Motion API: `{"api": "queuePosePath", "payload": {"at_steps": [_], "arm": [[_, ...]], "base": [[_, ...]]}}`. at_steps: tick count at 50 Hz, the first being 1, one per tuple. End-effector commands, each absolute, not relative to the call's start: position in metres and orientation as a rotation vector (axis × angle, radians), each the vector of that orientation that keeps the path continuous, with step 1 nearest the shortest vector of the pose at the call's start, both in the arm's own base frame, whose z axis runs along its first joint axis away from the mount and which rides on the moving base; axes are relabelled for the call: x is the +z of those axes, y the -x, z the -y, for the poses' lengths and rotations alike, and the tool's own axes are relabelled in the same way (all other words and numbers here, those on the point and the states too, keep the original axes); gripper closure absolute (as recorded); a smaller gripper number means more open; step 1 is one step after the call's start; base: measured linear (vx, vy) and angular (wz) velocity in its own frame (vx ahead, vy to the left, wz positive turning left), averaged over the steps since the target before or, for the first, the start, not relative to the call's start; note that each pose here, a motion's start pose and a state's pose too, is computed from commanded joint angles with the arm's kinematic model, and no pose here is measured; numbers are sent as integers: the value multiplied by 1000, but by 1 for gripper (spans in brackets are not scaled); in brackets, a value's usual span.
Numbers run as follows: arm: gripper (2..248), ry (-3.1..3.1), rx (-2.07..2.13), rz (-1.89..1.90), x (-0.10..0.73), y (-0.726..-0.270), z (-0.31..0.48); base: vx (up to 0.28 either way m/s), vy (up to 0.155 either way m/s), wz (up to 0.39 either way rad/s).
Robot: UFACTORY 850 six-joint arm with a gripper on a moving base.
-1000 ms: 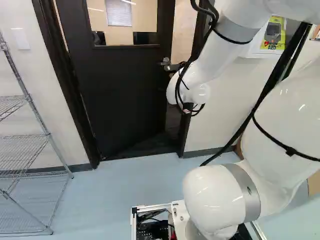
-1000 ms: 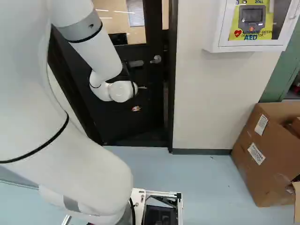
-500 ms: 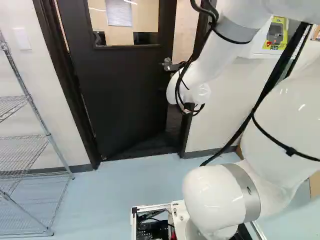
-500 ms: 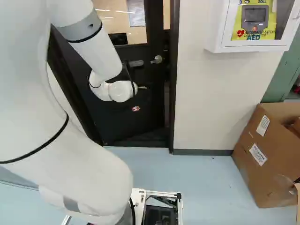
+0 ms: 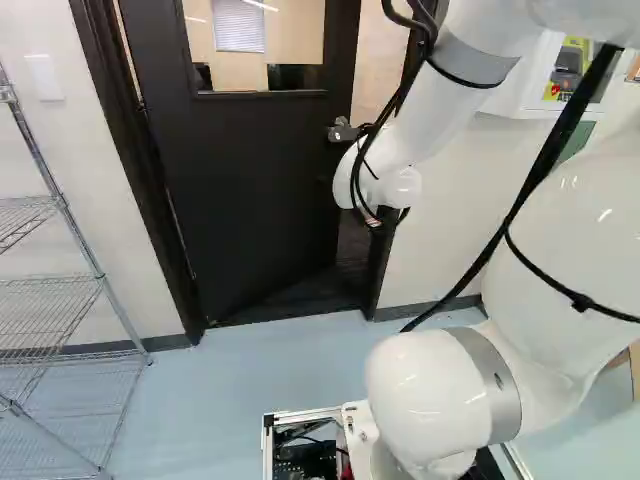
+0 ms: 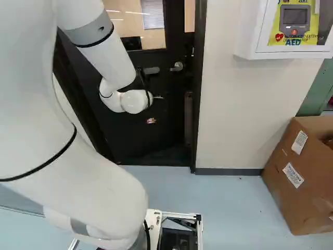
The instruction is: Open the door and move inside
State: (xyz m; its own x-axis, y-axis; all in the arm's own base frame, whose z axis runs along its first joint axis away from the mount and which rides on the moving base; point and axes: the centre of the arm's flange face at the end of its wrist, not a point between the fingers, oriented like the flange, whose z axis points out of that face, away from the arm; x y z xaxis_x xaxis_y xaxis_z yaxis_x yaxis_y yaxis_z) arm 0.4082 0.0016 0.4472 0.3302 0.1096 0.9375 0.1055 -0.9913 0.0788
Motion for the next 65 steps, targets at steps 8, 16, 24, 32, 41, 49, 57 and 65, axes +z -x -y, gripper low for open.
{"api": "queuePosePath", "payload": {"at_steps": [8,16,24,32,41,49,57,65], "arm": [[3,-2559,1804,-207,447,-408,-2],[3,-2559,1804,-207,447,-408,-2],[3,-2559,1804,-207,447,-408,-2],[3,-2559,1804,-207,447,-408,-2],[3,-2559,1804,-207,447,-408,-2],[3,-2559,1804,-207,447,-408,-2],[3,-2559,1804,-207,447,-408,-2],[3,-2559,1804,-207,447,-408,-2]], "base": [[67,76,-14],[76,78,-14],[89,71,-14],[100,53,-9],[94,48,-13],[96,44,-13],[98,52,-12],[101,47,-16]]}}
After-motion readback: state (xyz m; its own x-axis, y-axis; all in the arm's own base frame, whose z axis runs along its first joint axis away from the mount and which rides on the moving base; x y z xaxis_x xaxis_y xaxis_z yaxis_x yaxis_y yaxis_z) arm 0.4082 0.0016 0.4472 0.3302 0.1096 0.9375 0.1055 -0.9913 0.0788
